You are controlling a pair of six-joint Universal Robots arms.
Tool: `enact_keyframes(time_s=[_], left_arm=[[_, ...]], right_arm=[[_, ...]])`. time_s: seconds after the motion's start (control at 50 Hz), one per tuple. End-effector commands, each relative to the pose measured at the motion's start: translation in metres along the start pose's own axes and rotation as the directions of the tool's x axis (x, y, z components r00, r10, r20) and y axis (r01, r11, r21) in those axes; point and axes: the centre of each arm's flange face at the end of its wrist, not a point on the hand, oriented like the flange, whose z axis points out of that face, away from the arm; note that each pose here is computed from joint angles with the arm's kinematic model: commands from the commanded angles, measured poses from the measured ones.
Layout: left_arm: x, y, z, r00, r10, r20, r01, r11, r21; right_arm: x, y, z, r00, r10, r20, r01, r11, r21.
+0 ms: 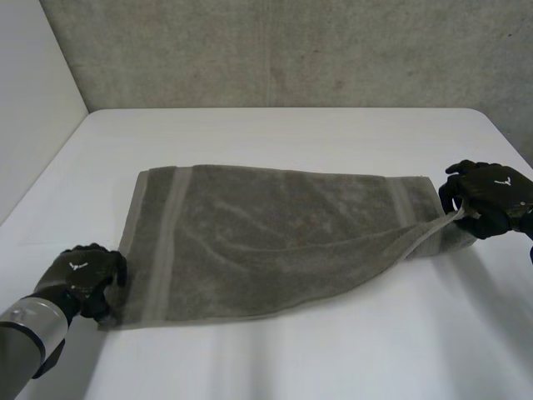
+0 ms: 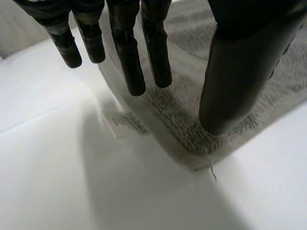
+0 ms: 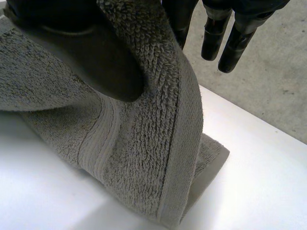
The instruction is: Fold the towel.
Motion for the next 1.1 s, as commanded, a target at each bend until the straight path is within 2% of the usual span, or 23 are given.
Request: enact_keyframes(time_s=[0.02,0.66,1.1], left_arm=[[-0.001,-0.008,-0.012,1.000,0.004,0.020,-0.005,0.999,0.054],[0.007,0.015,-0.016,1.000,-0.014,-0.002,0.014,1.000,-0.028],[0.005,0.019,-0.003,1.000,-0.010,0.002,0.011,1.000,-0.019]], right_arm=[[-0.001,0.000,0.000,1.000,0.001,0.002,-0.001,1.000,0.000],[-0.001,0.000,0.000,1.000,0.001,0.013,-0.001,1.000,0.006],[-0.003,0.000,0.000,0.999,0.004,0.036,-0.004,1.000,0.016]])
